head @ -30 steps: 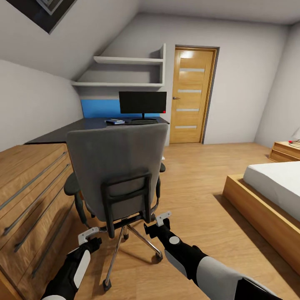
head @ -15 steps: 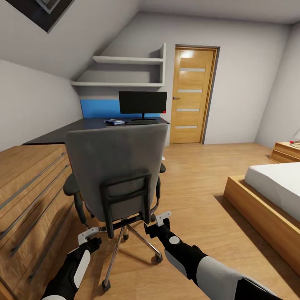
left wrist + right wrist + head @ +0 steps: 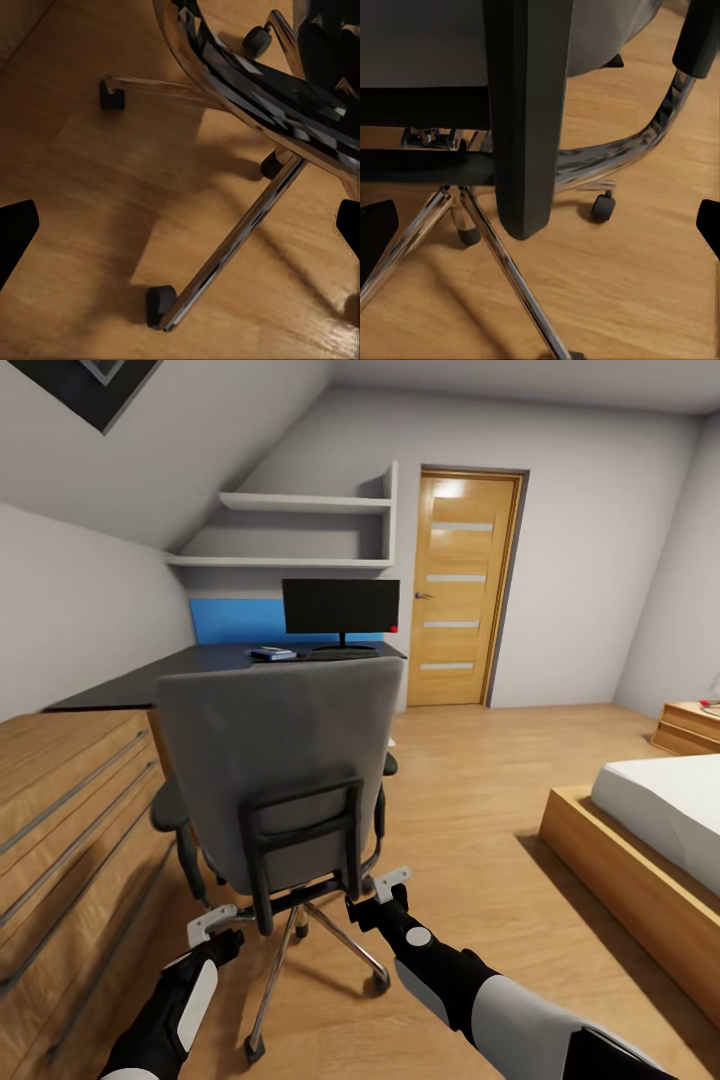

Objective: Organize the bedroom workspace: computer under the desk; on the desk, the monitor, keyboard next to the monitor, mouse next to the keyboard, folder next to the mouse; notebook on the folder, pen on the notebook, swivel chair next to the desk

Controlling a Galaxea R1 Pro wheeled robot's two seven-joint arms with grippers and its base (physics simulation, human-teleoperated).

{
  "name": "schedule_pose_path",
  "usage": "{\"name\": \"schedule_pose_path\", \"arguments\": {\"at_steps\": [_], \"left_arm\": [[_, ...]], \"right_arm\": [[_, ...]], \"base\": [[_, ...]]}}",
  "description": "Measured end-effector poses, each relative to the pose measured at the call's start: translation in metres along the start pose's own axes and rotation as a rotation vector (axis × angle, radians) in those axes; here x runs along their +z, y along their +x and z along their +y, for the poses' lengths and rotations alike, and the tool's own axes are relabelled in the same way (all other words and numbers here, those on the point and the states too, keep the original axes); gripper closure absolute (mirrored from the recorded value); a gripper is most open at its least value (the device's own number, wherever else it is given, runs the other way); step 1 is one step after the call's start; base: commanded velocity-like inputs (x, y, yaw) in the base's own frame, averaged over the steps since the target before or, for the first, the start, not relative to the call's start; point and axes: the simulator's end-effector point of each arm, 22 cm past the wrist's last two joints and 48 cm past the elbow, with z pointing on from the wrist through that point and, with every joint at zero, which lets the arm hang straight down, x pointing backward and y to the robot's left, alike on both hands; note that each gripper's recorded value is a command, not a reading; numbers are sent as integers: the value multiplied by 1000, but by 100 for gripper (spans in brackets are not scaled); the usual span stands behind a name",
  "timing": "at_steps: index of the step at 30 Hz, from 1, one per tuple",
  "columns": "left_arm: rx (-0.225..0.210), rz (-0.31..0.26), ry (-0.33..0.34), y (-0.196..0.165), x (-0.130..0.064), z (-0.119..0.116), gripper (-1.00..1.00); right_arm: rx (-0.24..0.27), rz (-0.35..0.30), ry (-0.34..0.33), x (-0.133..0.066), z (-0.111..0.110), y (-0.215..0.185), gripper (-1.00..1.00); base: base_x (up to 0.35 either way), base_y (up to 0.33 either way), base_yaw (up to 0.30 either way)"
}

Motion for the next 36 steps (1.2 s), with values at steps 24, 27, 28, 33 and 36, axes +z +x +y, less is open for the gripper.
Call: {"name": "schedule_pose_path", "arguments": {"at_steps": [24,27,28,33,36], "left_arm": [[-3,-3,-4,-1,1,2,-100],[-5,-2,-9,-1,1,3,-100],[-5,-2,-10,-1,1,4,-100],[-3,-8,-23,-5,2,14,-100],[-9,-13,-39,-10,3,25,-100]], "right_arm": [[1,2,3,0,-2,1,-100],[1,1,3,0,-2,1,-100],[1,1,3,0,-2,1,-100],[1,1,2,0,-2,1,-100],[1,1,2,0,-1,1,-100]], "base": [[58,-59,0],[-61,49,0],[-24,19,0],[-13,10,0],[-5,4,0]]}}
